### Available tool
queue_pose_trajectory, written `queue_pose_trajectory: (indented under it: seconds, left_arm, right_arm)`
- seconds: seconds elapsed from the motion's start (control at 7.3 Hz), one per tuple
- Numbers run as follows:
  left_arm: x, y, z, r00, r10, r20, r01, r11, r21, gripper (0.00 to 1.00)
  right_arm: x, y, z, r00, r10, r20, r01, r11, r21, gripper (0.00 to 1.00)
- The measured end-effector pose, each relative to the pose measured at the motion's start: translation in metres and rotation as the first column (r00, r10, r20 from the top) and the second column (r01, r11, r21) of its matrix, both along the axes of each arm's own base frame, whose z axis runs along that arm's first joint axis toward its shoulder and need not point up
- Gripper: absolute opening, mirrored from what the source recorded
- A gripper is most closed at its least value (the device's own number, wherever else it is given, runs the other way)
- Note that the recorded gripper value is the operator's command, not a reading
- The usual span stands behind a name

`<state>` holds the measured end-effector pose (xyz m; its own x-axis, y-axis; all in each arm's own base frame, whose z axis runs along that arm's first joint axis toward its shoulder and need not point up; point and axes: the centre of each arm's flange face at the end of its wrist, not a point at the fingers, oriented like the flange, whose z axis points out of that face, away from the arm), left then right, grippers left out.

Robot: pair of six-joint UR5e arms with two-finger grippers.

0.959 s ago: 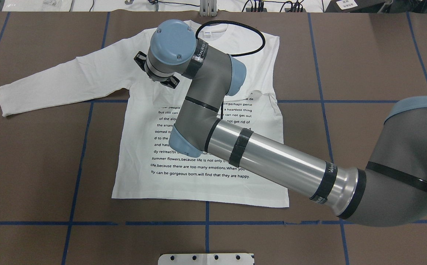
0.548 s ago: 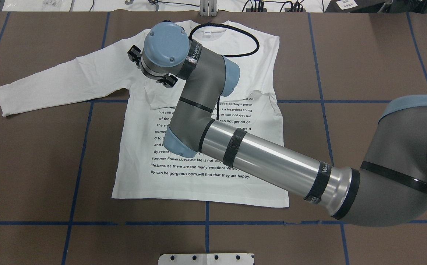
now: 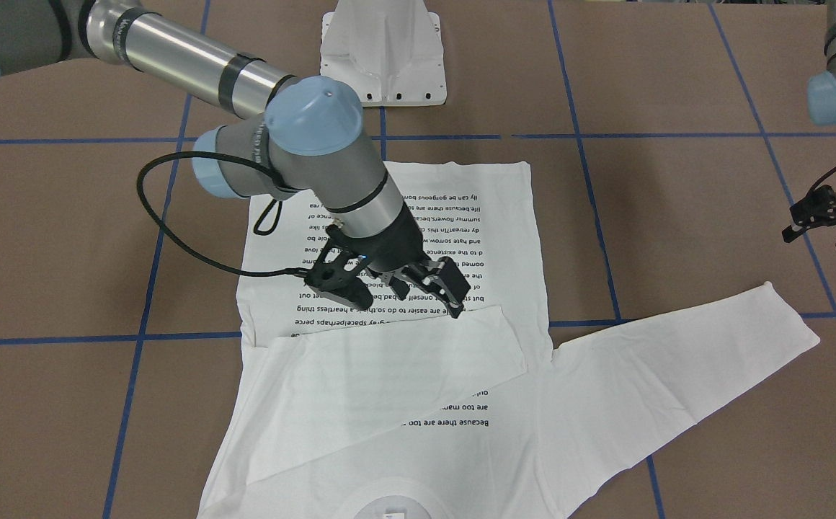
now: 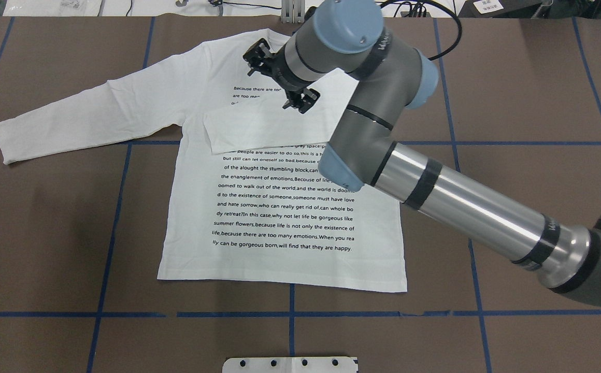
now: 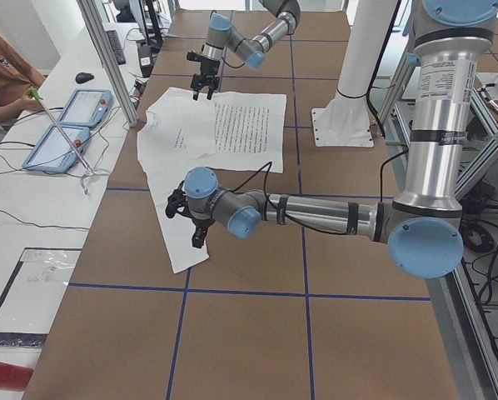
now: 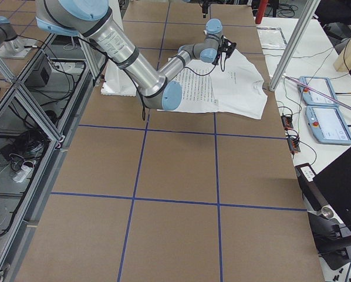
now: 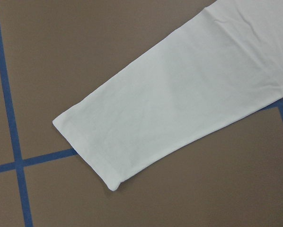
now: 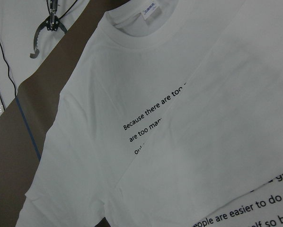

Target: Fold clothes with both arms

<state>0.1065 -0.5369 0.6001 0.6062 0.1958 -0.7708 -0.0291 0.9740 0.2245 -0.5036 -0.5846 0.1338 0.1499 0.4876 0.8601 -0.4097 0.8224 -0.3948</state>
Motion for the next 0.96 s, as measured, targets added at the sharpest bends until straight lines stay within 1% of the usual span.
queue_pose_trajectory:
  seconds: [0.27,0.41,0.69,0.96]
  left_arm:
    - [0.018,-0.014,0.048,1.000,-0.005,-0.002,0.004,0.999,-0.039,0.81]
    - [0.034,-0.014,0.057,1.000,-0.001,-0.006,0.001,0.998,-0.068,0.77]
    - [0.070,-0.011,0.060,1.000,0.014,-0.010,-0.015,0.992,-0.122,0.70]
    - [0.079,-0.010,0.064,1.000,0.022,-0.005,-0.022,0.991,-0.134,0.70]
  right_arm:
    - [0.068,-0.006,0.046,1.000,-0.010,0.014,0.011,0.999,-0.034,0.98]
    - [0.083,-0.009,0.055,1.000,-0.006,0.012,0.006,0.999,-0.044,0.98]
    - [0.092,-0.011,0.069,1.000,-0.004,0.007,0.004,0.999,-0.054,0.99]
    - [0.093,-0.010,0.076,1.000,-0.004,0.004,0.004,0.998,-0.059,0.99]
